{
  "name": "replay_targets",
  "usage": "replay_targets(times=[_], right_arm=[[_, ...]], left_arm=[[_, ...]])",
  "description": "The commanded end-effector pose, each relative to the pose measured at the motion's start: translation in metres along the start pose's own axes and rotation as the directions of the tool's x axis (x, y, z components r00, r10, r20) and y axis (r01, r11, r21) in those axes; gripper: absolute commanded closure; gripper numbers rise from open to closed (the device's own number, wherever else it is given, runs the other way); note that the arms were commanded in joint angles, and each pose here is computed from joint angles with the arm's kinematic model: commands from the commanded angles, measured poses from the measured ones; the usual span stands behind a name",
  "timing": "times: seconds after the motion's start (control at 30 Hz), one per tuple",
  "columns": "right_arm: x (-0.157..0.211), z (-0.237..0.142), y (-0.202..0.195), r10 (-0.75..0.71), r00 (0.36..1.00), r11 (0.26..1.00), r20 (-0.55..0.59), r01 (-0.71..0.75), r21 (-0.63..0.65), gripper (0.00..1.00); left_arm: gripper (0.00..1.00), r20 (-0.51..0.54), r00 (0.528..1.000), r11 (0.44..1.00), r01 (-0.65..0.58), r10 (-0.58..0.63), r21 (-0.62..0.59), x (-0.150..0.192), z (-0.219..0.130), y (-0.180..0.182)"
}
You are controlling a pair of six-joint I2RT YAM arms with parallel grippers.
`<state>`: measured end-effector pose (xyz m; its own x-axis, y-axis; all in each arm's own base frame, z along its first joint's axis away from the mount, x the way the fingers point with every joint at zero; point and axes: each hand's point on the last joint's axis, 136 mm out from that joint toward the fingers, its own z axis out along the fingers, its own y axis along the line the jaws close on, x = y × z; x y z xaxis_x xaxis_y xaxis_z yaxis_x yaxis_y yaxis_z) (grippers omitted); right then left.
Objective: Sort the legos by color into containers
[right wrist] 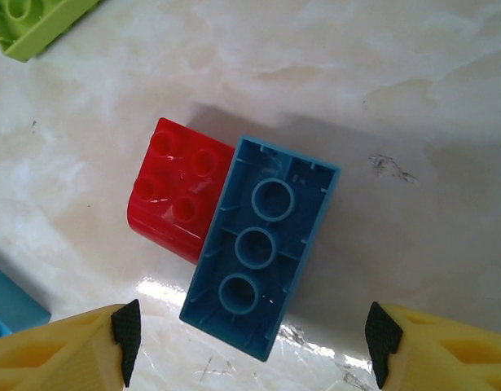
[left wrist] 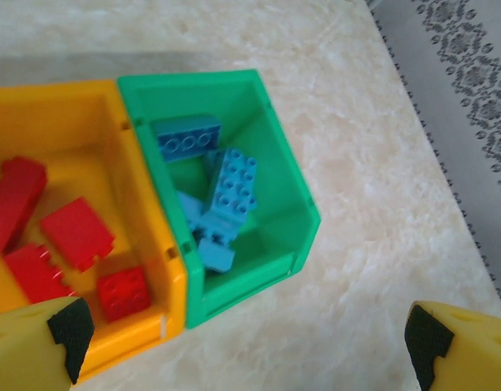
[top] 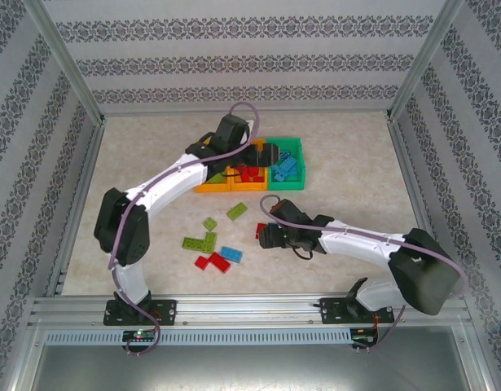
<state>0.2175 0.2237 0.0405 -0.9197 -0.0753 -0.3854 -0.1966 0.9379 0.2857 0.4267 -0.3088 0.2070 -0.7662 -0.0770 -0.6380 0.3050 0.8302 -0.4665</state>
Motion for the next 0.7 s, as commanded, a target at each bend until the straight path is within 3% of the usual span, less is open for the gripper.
replay_targets(times=[0.0, 0.3, 0.67], right_arm=[[-0.009, 0.002, 0.005, 0.001, 1.0, 1.0, 0.015, -0.001, 0.023, 0.27], [-0.002, 0.021, -0.013, -0.008, 0.999, 0.991, -0.043, 0.013, 0.135, 0.38], [-0.009, 0.016, -0.031, -0.035, 0.999, 0.983, -0.033, 0.04, 0.179, 0.66]], left_arm=[[0.0, 0.069, 0.997, 0.998, -0.035, 0.038, -0.044, 0.0, -0.016, 0.01], [0.0, 0.073, 0.997, 0.996, -0.013, 0.02, -0.092, 0.033, -0.046, 0.032], [0.0, 0.045, 0.999, 0.991, 0.005, 0.001, -0.135, 0.061, -0.062, 0.05]])
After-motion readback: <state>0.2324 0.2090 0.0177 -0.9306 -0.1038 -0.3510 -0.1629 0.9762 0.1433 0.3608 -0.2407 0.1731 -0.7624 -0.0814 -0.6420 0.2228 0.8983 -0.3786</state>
